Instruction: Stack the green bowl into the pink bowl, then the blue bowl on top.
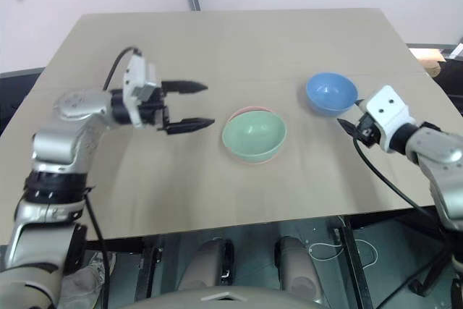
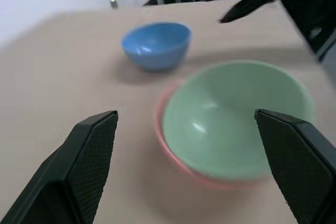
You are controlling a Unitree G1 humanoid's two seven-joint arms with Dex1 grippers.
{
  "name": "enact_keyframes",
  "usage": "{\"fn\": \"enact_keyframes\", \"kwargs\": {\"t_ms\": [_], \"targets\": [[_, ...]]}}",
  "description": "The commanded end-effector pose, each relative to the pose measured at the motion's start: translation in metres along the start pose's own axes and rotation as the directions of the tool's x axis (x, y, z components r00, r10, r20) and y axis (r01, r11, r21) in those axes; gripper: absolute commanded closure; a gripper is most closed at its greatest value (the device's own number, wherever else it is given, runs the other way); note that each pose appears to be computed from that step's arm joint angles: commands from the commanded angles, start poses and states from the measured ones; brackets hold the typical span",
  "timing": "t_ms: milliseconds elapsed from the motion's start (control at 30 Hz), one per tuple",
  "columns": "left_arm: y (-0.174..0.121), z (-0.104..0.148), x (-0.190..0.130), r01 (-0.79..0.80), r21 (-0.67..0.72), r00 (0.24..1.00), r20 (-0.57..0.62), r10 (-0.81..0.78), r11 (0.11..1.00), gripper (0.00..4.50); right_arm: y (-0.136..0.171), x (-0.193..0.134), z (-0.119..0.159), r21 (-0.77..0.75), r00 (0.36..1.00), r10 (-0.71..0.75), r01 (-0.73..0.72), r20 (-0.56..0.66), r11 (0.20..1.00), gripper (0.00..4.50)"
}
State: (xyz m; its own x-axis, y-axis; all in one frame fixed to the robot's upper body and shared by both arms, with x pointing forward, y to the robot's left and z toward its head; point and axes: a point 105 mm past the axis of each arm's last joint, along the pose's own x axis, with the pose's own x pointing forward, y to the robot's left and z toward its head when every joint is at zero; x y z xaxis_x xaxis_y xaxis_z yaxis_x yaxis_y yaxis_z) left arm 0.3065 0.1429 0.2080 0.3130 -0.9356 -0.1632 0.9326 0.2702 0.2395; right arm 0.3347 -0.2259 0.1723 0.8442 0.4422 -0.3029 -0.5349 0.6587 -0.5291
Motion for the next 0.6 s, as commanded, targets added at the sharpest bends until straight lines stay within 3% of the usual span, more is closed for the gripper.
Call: {"fn": "enact_keyframes", "kwargs": {"t_ms": [33, 233, 333, 400, 433, 467, 567, 600], "targets": [[-0.009, 0.020, -0.010, -0.046, 0.046, 0.998, 0.040, 0.044, 0.998, 0.08, -0.009, 0.013, -0.004, -0.088, 0.998, 0.059, -0.059, -0.010, 0.994, 1.47], [-0.025, 0.014, -0.024, -0.078, -0.023, 0.997, 0.019, 0.078, 0.997, 0.08, -0.012, 0.040, -0.022, -0.097, 0.984, 0.154, -0.162, -0.087, 0.982, 1.47], [-0.030, 0.011, -0.028, -0.097, -0.024, 0.995, 0.006, 0.098, 0.995, 0.00, -0.013, 0.048, -0.028, -0.068, 0.978, 0.179, -0.187, -0.105, 0.980, 2.28], [-0.032, 0.010, -0.030, -0.106, -0.021, 0.994, 0.001, 0.106, 0.994, 0.00, -0.014, 0.050, -0.029, -0.070, 0.976, 0.188, -0.196, -0.106, 0.978, 3.62], [-0.033, 0.009, -0.030, -0.110, -0.023, 0.994, 0.001, 0.110, 0.994, 0.00, -0.014, 0.051, -0.029, -0.081, 0.976, 0.189, -0.198, -0.108, 0.977, 3.76], [-0.034, 0.008, -0.030, -0.113, -0.024, 0.994, 0.000, 0.113, 0.993, 0.00, -0.015, 0.051, -0.029, -0.103, 0.977, 0.183, -0.194, -0.110, 0.976, 4.39], [-0.035, 0.003, -0.031, -0.123, -0.029, 0.992, -0.001, 0.124, 0.992, 0.00, -0.019, 0.046, -0.010, -0.221, 0.984, 0.169, -0.178, -0.060, 0.959, 4.39], [-0.035, 0.001, -0.031, -0.128, -0.032, 0.992, -0.001, 0.128, 0.991, 0.00, -0.017, 0.039, 0.009, -0.236, 0.982, 0.188, -0.183, -0.003, 0.954, 4.39]]}}
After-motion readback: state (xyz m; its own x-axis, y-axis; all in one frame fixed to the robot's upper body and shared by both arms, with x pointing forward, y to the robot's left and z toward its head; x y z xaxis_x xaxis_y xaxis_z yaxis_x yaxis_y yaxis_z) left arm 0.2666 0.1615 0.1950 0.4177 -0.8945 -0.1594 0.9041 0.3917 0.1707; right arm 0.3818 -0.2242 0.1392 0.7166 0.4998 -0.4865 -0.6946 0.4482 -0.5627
